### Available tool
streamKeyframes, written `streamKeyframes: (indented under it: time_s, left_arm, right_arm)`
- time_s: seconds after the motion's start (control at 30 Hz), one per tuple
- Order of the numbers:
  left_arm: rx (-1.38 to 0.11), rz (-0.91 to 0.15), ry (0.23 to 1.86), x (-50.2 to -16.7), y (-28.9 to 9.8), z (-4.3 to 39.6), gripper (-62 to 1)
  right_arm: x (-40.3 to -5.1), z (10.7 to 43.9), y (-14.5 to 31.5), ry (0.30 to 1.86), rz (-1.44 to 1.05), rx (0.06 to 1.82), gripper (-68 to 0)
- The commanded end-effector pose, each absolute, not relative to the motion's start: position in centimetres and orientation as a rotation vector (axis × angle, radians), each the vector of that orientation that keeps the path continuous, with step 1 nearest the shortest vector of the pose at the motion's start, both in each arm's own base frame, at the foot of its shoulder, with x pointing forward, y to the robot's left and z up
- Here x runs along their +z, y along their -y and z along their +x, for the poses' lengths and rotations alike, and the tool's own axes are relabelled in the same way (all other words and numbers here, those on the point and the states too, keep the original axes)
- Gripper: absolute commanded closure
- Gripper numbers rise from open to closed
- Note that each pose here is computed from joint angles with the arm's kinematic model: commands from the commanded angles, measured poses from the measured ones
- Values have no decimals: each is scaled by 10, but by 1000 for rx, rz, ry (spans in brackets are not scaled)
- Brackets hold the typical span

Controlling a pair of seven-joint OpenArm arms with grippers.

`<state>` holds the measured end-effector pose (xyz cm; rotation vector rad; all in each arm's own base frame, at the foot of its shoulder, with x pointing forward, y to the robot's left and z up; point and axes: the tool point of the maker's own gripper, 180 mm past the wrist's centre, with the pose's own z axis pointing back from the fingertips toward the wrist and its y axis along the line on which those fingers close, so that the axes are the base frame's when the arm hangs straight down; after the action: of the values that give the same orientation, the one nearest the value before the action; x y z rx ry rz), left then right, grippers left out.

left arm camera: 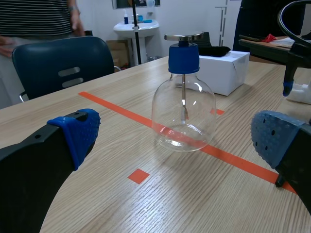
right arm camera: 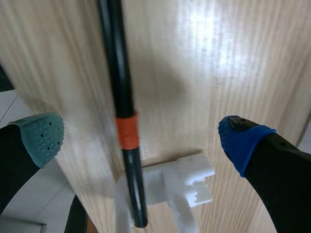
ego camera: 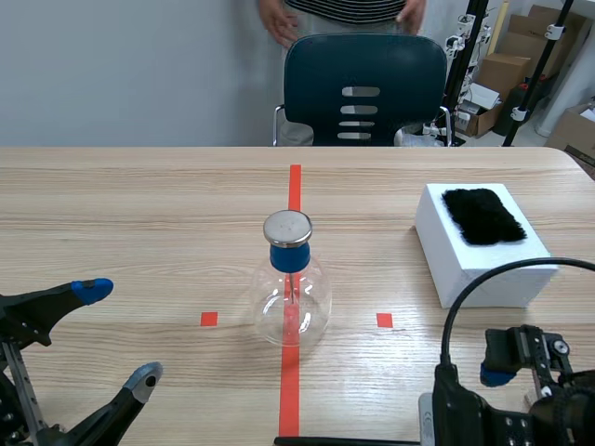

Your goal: Do the electroscope experiment. put the rod down on the box

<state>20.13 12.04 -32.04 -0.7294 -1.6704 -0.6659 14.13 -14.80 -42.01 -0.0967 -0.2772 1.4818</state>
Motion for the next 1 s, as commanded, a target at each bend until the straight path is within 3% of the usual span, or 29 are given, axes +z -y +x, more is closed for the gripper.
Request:
streamKeyframes:
  time_s: [0.0, 0.63, 0.97]
  left_arm:
    - [-660, -741, 1698, -314, -120, 204, -623]
    - [-660, -741, 1699, -314, -120, 204, -623]
    - [-661, -741, 1698, -314, -119, 204, -623]
  right_arm:
    - [-419, 145, 149, 284, -106, 1482, -679]
    - [-397, 143, 135, 358, 9, 1434, -679]
    - [-364, 152, 128, 586, 107, 1353, -679]
